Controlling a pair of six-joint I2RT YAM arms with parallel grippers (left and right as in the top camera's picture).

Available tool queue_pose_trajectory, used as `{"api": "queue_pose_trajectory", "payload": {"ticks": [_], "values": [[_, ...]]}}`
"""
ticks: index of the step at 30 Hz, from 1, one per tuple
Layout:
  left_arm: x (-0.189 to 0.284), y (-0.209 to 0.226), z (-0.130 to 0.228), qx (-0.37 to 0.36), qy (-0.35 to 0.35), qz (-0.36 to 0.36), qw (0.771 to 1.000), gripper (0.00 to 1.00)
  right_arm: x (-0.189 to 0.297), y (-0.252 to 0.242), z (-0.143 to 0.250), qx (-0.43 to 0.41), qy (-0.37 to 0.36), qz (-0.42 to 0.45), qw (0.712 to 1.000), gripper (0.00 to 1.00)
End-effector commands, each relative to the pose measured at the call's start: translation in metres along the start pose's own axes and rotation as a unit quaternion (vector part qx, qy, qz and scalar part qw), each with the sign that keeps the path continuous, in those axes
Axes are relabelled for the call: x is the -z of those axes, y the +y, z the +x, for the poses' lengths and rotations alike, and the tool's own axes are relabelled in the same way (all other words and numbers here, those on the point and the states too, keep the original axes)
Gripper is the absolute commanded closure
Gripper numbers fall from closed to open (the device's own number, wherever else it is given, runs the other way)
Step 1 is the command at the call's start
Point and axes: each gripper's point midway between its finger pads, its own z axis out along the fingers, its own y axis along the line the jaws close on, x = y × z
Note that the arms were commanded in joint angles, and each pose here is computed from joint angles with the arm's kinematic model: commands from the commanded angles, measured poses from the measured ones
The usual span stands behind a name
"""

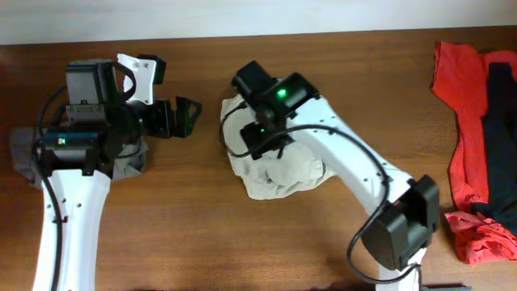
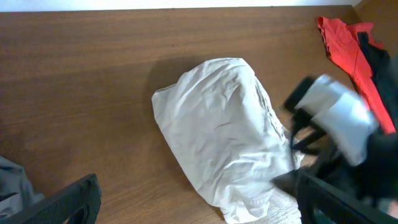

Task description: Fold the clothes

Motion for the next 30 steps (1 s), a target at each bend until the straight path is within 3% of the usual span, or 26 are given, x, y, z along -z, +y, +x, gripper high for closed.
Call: {"api": "queue_pose_trajectory", "payload": {"ticks": [1, 4, 11, 16, 18, 20, 22, 23, 27, 30], "values": [[0.0, 0.001, -0.001, -0.016, 0.002, -0.002, 1.0, 0.01, 0.021, -0.047, -0.007, -0.058, -0.024, 0.021, 0.998, 0.21], [-0.002, 0.002, 0.001, -0.014, 0.007, -0.002, 1.0, 0.01, 0.011, -0.084, -0.004, -0.101, -0.01, 0.015, 0.995, 0.01], [-0.003, 0.002, 0.003, -0.012, 0.01, -0.002, 1.0, 0.01, -0.05, -0.102, 0.019, -0.143, 0.026, -0.107, 0.984, 0.01], [-0.003, 0.001, 0.003, -0.012, 0.011, -0.001, 1.0, 0.01, -0.091, -0.067, 0.033, -0.142, 0.022, -0.229, 0.963, 0.0], [-0.004, 0.0, 0.003, -0.013, 0.012, 0.001, 1.0, 0.01, -0.104, -0.059, 0.036, -0.132, 0.015, -0.236, 0.963, 0.15], [-0.004, -0.002, 0.005, -0.013, 0.016, 0.002, 1.0, 0.01, -0.108, -0.056, 0.038, -0.133, 0.016, -0.237, 0.962, 0.58], [-0.004, -0.002, 0.007, -0.013, 0.019, 0.003, 1.0, 0.01, -0.102, -0.062, 0.037, -0.135, 0.012, -0.227, 0.964, 0.89], [-0.004, -0.002, 0.008, -0.012, 0.021, 0.003, 1.0, 0.01, -0.097, -0.069, 0.037, -0.138, 0.009, -0.213, 0.967, 0.95], [-0.004, -0.002, 0.008, -0.011, 0.023, 0.003, 1.0, 0.01, -0.032, -0.129, 0.038, -0.161, -0.04, -0.078, 0.983, 0.96], [-0.005, -0.002, 0.008, -0.012, 0.021, 0.003, 1.0, 0.01, 0.049, -0.196, 0.052, -0.226, -0.1, 0.079, 0.966, 0.96]]}}
